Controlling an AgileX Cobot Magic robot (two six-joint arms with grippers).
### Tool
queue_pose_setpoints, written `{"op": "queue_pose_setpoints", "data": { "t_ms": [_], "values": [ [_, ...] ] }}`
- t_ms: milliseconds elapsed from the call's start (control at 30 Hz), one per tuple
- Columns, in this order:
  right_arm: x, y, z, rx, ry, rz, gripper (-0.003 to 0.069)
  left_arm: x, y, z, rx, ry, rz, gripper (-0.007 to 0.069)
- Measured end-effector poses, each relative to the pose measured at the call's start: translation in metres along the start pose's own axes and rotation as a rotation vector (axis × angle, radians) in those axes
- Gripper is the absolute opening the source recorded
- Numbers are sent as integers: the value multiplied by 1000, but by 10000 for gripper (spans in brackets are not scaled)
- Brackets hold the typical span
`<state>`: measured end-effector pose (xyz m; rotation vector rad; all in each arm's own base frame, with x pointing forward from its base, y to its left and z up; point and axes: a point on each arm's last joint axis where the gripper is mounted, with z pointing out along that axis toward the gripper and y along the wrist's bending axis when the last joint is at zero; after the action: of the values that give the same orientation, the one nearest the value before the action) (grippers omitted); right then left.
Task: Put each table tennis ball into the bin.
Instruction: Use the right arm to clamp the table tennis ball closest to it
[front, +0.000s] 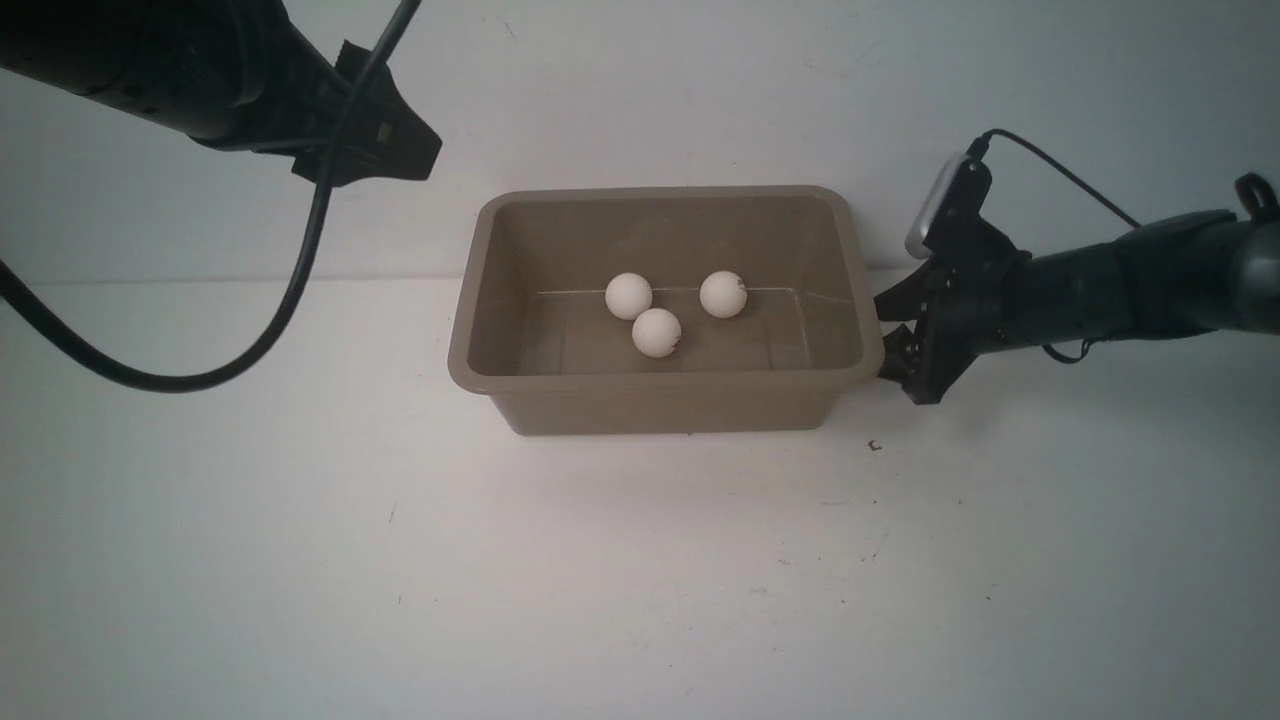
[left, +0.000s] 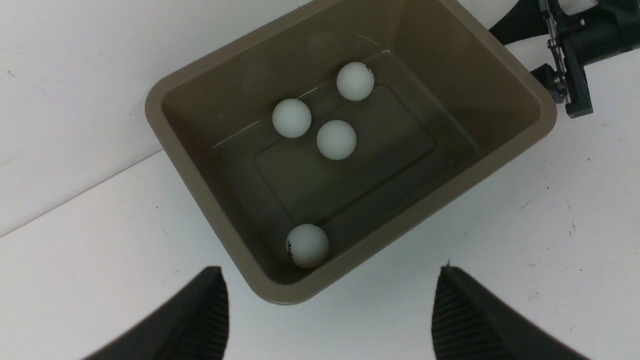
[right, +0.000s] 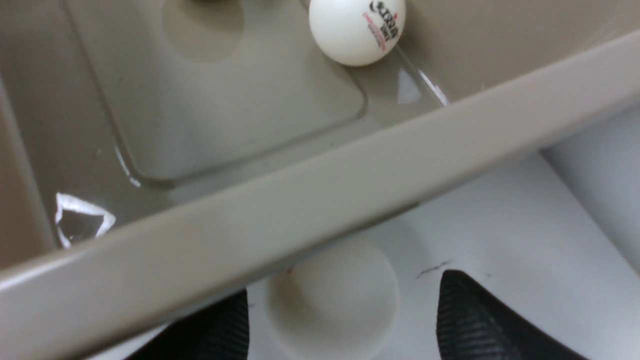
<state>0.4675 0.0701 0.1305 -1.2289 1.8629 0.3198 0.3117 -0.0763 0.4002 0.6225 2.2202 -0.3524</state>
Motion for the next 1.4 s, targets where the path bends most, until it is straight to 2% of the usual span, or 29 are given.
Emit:
{"op": "queue_pose_setpoints", "data": {
  "t_ms": [633, 767, 900, 967, 1167, 1400],
  "values": [
    [7, 2, 7, -13, -11, 33, 459, 0, 0, 0, 3, -2, -2, 490],
    [8, 3, 8, -15, -9, 35, 411, 0, 0, 0, 3, -2, -2, 490],
    [8, 3, 8, -14, -10, 38, 318, 0, 0, 0, 4, -2, -2, 490],
    [8, 2, 8, -9, -8, 40, 315, 0, 0, 0, 4, -2, -2, 490],
    [11, -4, 6, 50, 20, 47, 315, 0, 0, 0, 5, -4, -4, 490],
    [22, -31, -26, 152, 32, 74, 315, 0, 0, 0, 5, -4, -4, 490]
  ]
}}
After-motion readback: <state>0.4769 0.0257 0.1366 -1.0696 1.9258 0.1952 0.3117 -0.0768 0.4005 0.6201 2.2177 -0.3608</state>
